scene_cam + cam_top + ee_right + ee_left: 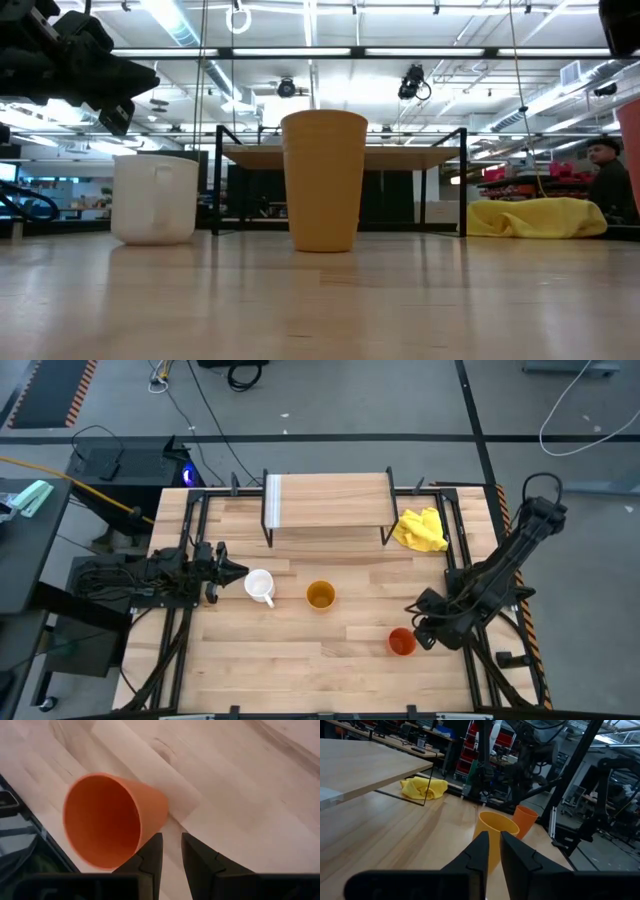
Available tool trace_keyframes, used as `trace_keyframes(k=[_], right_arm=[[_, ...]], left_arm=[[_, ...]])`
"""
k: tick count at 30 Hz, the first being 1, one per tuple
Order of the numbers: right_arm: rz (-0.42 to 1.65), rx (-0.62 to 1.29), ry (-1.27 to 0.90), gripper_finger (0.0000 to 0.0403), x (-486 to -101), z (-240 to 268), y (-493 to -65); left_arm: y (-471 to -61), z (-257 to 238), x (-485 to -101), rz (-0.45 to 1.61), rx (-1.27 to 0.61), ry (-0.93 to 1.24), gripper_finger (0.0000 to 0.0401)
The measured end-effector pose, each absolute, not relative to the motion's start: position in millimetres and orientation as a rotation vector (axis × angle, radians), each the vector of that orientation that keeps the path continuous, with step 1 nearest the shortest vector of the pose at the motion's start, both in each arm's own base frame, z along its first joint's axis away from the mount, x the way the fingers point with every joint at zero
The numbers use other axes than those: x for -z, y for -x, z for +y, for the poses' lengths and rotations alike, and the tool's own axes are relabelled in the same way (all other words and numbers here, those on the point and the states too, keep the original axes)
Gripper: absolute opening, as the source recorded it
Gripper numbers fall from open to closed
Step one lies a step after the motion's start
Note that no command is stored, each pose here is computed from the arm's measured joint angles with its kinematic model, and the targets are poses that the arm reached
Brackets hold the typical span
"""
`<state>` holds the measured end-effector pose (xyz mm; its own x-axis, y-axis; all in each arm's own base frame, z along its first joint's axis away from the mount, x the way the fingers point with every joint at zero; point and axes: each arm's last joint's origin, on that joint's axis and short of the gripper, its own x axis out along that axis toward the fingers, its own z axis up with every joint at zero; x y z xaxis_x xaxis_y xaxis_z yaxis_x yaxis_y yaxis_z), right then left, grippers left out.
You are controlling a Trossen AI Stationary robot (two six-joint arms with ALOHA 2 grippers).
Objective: Stack small to large cups/mugs on shelf
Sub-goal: Put the yellow cup on the shelf
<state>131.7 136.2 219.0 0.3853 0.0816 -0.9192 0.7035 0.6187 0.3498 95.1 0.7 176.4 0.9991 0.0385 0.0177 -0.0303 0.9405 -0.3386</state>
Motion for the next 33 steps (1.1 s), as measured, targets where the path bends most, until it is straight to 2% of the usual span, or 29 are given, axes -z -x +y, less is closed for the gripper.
trace_keyframes(k=[10, 15, 24, 33], right_arm=[[1.093, 0.408, -0.763, 0.0079, -244, 152, -152], [1.144, 0.496, -0.68, 0.0079, -253, 154, -160], [1.242, 0.545, -0.621, 0.0079, -243, 161, -170], [1.246, 0.54, -0.606, 0.0079, -241, 162, -170]], left_arm=[[-95, 1, -176, -0.024, -0.035, 0.325, 0.0049], [-95, 1, -176, -0.024, -0.035, 0.326, 0.0053], [-95, 1, -175, -0.009, -0.037, 0.329, 0.0052], [-95, 1, -175, -0.006, -0.038, 0.329, 0.0058]])
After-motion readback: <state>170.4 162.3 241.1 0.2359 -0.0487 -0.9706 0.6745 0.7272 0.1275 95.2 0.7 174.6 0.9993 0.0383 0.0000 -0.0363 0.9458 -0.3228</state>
